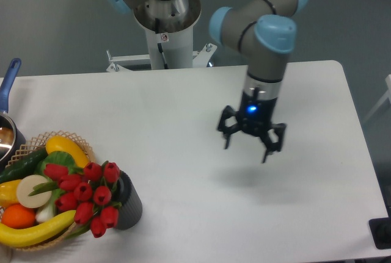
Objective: Pick up the flowers from the vase
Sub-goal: 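Move the open gripper toward the red tulips in the grey vase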
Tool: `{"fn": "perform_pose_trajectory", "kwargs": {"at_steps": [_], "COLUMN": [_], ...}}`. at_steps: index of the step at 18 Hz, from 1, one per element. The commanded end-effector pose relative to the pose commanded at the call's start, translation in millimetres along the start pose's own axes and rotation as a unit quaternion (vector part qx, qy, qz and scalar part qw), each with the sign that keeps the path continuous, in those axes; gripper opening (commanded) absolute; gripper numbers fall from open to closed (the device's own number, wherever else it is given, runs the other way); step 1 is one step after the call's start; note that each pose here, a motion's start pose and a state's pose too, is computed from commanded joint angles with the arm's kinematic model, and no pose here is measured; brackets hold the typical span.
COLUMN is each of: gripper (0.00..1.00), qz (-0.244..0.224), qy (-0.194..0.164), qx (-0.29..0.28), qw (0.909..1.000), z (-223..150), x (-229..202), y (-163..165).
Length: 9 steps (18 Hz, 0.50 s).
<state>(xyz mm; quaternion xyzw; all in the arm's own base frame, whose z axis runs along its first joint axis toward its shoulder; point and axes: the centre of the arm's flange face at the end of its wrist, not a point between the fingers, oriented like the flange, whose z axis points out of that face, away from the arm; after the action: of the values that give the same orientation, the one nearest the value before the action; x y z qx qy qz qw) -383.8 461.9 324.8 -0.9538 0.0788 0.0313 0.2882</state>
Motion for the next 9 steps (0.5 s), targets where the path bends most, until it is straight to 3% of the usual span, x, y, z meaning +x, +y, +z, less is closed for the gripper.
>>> {"fn": "perform_pose_trajectory", "kwargs": {"at_steps": [2,5,9], "gripper": [1.0,1.0,1.0], "qz": [0.004,0.007,0.014], "qy": [0.041,0.089,0.113], "qx": [0.06,0.155,0.198], "qw": [0.9974,0.9839,0.9737], "z": [3.9,-7.9,-11.4], "x": [16.2,29.9,36.8], "y": [-15.3,-35.1,-48.8]}}
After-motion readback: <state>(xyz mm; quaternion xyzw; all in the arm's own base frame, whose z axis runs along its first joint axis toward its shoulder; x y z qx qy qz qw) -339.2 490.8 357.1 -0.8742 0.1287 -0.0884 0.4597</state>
